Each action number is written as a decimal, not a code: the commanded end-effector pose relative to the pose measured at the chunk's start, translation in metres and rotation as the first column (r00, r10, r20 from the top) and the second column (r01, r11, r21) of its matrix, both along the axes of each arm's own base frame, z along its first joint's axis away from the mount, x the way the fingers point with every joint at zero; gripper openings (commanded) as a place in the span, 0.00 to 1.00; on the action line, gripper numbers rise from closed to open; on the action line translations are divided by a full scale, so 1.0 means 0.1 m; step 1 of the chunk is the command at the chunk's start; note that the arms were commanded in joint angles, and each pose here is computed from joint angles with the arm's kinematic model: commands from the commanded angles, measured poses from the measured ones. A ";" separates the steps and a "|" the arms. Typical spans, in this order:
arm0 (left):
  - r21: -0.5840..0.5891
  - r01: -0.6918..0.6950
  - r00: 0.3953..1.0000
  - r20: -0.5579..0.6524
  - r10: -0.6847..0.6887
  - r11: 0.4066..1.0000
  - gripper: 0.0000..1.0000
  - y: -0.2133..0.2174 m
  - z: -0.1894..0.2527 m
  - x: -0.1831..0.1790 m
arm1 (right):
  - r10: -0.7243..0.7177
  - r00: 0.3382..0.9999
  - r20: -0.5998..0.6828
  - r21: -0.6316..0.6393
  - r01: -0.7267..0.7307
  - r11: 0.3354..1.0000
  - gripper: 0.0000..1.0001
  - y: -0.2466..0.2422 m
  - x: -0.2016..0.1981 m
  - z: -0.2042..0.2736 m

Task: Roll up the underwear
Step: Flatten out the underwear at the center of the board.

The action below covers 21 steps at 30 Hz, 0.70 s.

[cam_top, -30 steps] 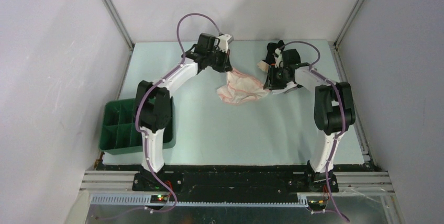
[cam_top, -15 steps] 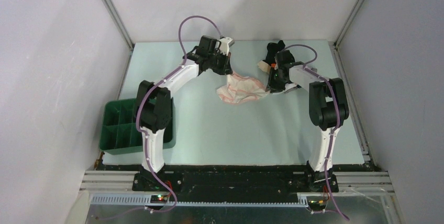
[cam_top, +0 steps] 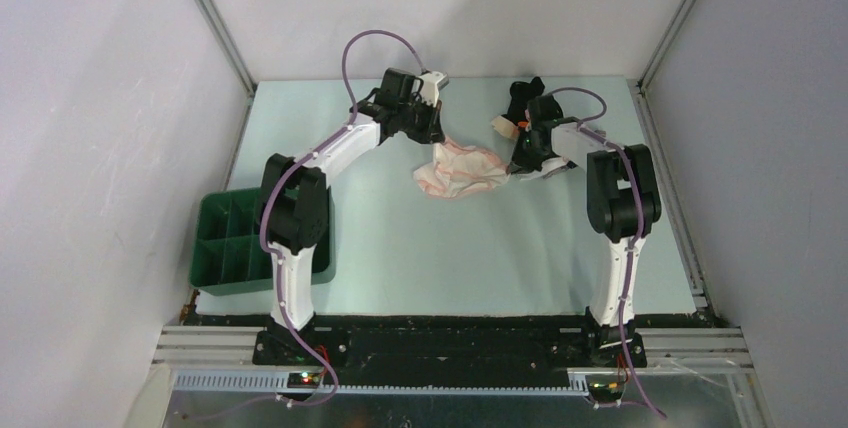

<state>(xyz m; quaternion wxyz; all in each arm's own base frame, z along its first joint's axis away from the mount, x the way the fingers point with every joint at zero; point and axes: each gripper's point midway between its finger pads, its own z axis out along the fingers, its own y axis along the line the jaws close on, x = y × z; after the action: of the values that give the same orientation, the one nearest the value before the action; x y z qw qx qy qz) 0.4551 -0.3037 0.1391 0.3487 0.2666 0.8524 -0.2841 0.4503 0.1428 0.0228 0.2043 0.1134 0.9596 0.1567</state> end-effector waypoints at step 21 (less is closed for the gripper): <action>-0.207 0.004 0.951 0.302 0.060 0.978 0.00 0.73 1.87 -0.43 | 0.447 0.558 0.700 -0.165 -0.483 0.860 0.00 0.26 -0.60 2.82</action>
<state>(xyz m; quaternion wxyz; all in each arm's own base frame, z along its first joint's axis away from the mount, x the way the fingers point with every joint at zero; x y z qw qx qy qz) 0.4513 -0.2211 0.2882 0.4777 0.2351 0.7974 -0.2842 0.4260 0.1517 0.2956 0.4976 -0.1238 0.8223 0.2468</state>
